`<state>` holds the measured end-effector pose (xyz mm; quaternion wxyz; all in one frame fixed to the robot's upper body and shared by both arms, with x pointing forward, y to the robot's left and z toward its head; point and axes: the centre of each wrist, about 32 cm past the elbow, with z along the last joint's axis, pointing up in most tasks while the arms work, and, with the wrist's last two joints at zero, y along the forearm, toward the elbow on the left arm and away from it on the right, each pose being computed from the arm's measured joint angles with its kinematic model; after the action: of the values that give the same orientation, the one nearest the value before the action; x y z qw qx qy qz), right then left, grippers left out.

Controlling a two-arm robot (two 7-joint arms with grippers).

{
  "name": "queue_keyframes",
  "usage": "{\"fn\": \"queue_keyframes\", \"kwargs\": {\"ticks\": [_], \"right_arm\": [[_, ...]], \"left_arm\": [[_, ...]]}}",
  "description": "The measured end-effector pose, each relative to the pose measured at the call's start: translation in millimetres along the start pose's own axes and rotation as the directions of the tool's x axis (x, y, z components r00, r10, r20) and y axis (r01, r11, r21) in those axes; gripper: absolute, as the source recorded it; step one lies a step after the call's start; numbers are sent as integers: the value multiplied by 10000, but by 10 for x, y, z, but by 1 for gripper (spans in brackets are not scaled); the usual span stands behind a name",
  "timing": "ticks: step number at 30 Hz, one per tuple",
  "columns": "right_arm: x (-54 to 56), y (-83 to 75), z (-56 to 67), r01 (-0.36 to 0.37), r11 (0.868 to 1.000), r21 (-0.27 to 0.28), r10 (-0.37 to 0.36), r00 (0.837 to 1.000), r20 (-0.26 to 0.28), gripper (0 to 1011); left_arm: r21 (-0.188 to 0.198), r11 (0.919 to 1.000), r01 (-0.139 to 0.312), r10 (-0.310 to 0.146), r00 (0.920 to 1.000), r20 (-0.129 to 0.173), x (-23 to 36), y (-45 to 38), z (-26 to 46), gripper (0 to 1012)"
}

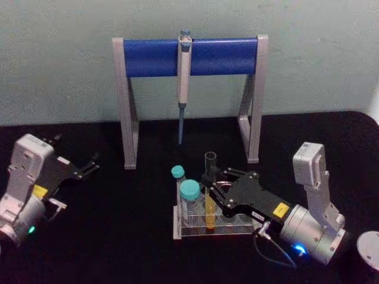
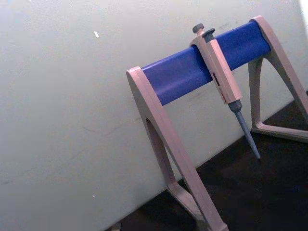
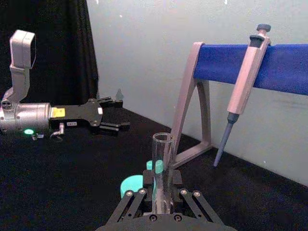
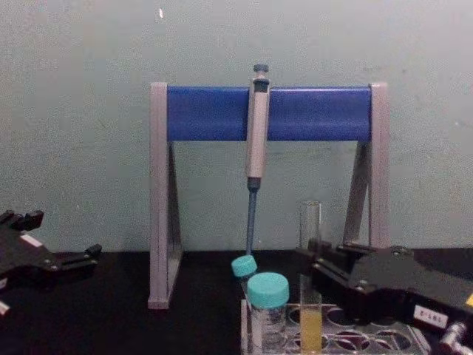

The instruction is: Pick up the test tube from the test tube rack, shake it, then place it back into the test tube rack.

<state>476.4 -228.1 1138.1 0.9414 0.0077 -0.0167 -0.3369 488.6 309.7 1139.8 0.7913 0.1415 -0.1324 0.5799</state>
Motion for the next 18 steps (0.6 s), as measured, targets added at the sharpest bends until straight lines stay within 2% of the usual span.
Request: {"fn": "queue_keyframes", "kwargs": {"ticks": [18], "right_arm": [[-5, -5, -14, 67, 9999, -94, -67, 10000, -11, 229]], "left_arm": [[0, 10000, -1, 1, 10000, 0, 0, 0, 0, 1001]]}}
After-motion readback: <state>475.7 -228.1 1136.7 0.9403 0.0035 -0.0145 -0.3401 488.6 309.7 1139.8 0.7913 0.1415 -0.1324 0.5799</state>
